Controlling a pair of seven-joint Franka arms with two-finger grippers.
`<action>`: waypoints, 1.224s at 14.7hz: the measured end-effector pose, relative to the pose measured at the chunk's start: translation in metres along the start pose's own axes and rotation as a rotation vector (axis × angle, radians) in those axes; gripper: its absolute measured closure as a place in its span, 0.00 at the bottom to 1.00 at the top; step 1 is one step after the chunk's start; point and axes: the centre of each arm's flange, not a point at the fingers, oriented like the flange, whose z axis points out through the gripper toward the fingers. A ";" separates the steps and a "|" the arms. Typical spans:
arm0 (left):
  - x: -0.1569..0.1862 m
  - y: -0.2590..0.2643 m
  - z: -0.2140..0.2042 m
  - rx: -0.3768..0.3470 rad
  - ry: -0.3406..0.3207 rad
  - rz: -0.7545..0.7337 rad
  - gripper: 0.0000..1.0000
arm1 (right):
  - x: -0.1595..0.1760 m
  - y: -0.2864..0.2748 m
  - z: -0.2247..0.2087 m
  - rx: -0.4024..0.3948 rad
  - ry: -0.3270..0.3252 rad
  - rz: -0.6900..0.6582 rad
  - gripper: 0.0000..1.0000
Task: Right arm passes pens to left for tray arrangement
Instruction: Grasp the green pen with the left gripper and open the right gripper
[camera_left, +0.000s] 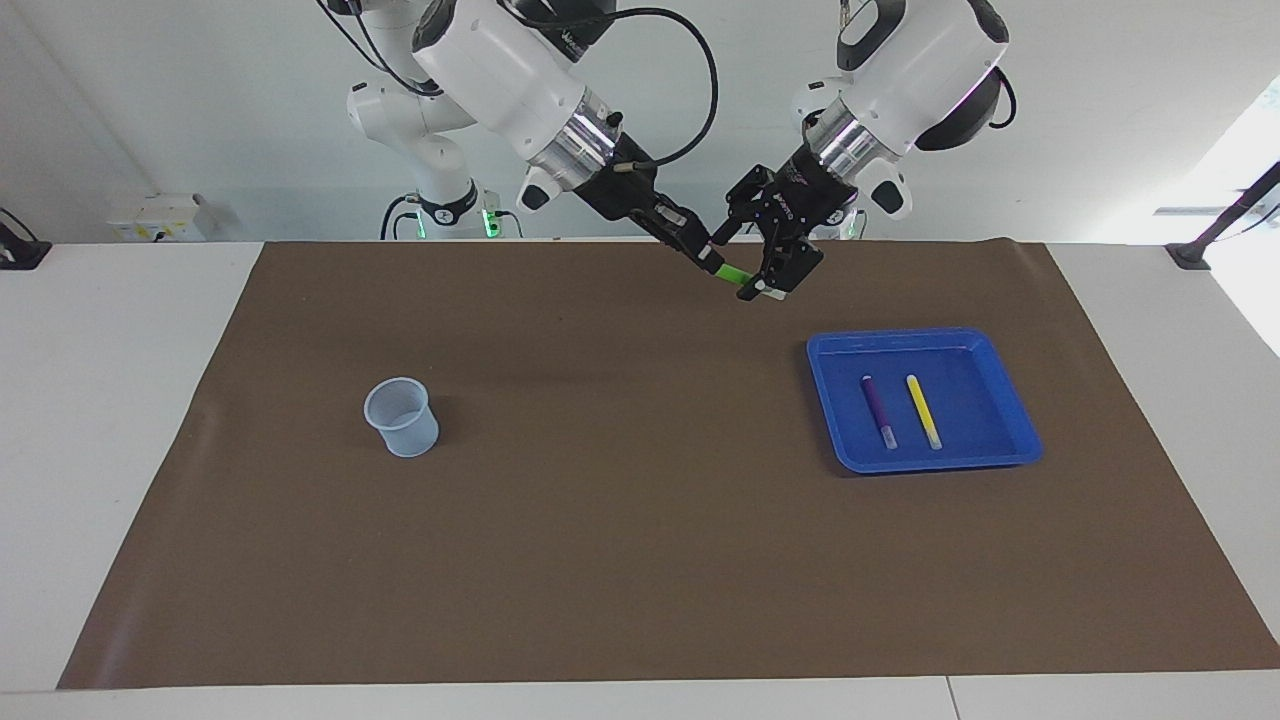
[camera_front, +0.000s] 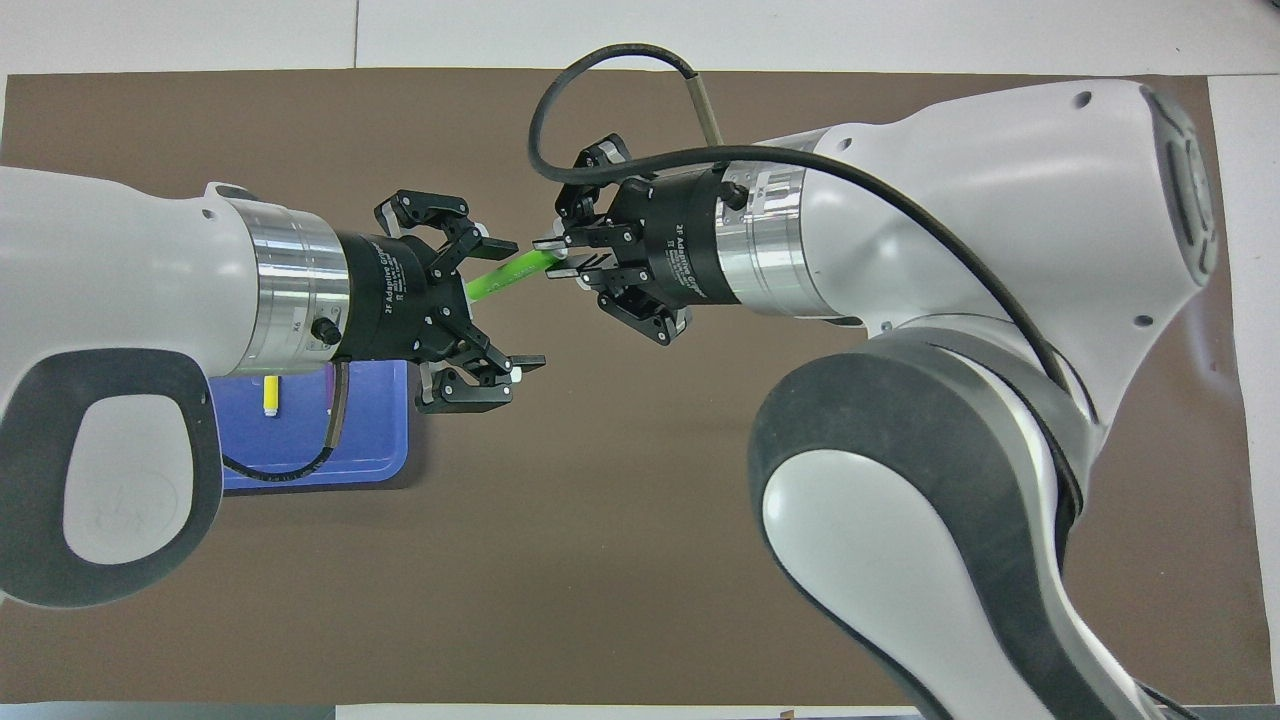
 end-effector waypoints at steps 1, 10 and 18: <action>0.000 0.000 0.000 0.000 0.000 0.001 0.07 | 0.000 0.000 0.000 0.000 0.000 0.000 0.83; 0.002 0.003 -0.003 -0.008 0.002 0.000 0.45 | 0.000 0.001 0.001 -0.007 -0.002 0.000 0.83; 0.006 0.011 -0.011 -0.045 0.004 0.035 0.82 | -0.002 0.002 0.002 -0.018 -0.007 -0.002 0.83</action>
